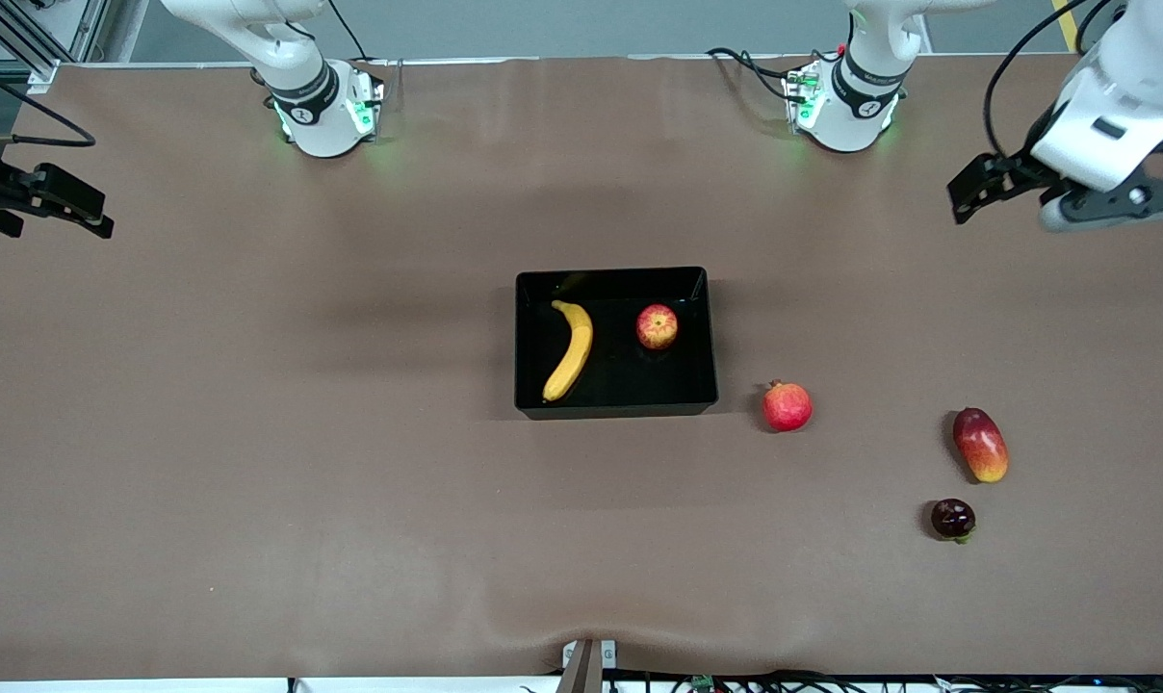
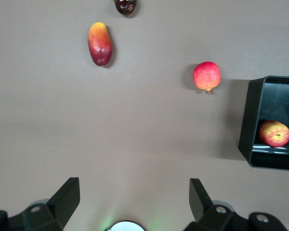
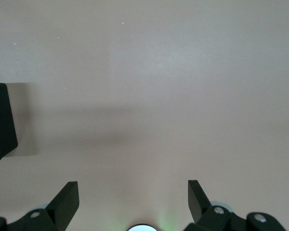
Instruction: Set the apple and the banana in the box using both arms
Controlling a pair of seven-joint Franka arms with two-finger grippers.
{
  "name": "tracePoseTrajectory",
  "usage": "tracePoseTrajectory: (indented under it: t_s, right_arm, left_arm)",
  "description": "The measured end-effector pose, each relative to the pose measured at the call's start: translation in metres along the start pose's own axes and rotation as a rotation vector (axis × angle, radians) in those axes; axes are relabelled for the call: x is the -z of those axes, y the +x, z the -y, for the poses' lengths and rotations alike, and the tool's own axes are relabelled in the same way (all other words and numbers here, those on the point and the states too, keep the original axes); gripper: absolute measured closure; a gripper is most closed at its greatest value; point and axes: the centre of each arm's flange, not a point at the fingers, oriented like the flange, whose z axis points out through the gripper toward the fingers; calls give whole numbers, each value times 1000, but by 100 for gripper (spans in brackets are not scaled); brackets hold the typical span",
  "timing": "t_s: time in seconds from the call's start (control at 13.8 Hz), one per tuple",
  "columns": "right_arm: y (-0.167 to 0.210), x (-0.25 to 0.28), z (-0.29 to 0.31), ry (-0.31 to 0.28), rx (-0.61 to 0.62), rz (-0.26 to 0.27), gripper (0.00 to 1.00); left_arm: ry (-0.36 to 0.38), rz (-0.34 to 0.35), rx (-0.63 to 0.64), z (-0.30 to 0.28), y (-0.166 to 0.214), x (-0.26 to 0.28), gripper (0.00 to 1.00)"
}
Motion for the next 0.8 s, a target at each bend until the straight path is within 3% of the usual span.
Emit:
tracePoseTrajectory:
  t_s: [0.8]
  right_arm:
    - [-9,5,-1,-4,-2,13,0]
  left_arm:
    - [-27,-7,22,14,18,13,0]
